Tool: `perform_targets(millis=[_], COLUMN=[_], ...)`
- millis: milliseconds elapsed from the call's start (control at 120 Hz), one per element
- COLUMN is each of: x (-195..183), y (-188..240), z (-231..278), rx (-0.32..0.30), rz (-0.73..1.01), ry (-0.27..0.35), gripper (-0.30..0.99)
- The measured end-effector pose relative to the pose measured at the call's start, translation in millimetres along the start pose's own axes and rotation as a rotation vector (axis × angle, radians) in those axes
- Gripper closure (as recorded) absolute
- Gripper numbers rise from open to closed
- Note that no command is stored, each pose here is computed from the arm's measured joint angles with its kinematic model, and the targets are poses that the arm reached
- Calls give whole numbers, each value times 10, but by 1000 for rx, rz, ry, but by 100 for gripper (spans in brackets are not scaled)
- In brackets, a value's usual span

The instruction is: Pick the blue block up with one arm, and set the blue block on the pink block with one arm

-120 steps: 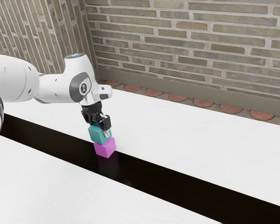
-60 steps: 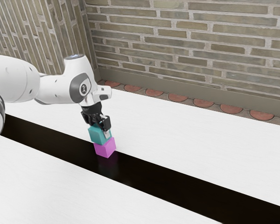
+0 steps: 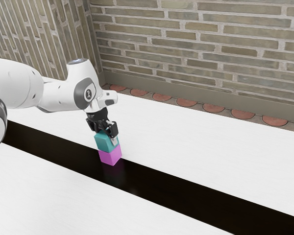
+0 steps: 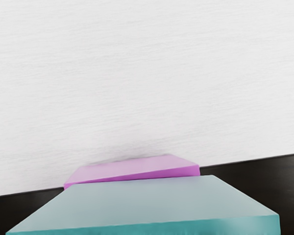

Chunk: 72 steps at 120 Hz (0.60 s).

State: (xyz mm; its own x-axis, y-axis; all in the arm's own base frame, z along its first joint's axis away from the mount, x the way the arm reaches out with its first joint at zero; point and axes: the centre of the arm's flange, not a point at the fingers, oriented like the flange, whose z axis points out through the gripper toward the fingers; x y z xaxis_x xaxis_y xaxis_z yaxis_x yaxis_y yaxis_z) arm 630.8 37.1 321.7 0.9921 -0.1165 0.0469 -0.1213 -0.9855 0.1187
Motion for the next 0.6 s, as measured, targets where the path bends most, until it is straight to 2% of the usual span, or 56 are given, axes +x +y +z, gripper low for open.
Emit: perform_targets(millis=[300,600], x=[1,24], y=[-5,24], z=[26,-254], rx=[-13,-19], rz=[-1,12], ry=[0,45], gripper=[11,4])
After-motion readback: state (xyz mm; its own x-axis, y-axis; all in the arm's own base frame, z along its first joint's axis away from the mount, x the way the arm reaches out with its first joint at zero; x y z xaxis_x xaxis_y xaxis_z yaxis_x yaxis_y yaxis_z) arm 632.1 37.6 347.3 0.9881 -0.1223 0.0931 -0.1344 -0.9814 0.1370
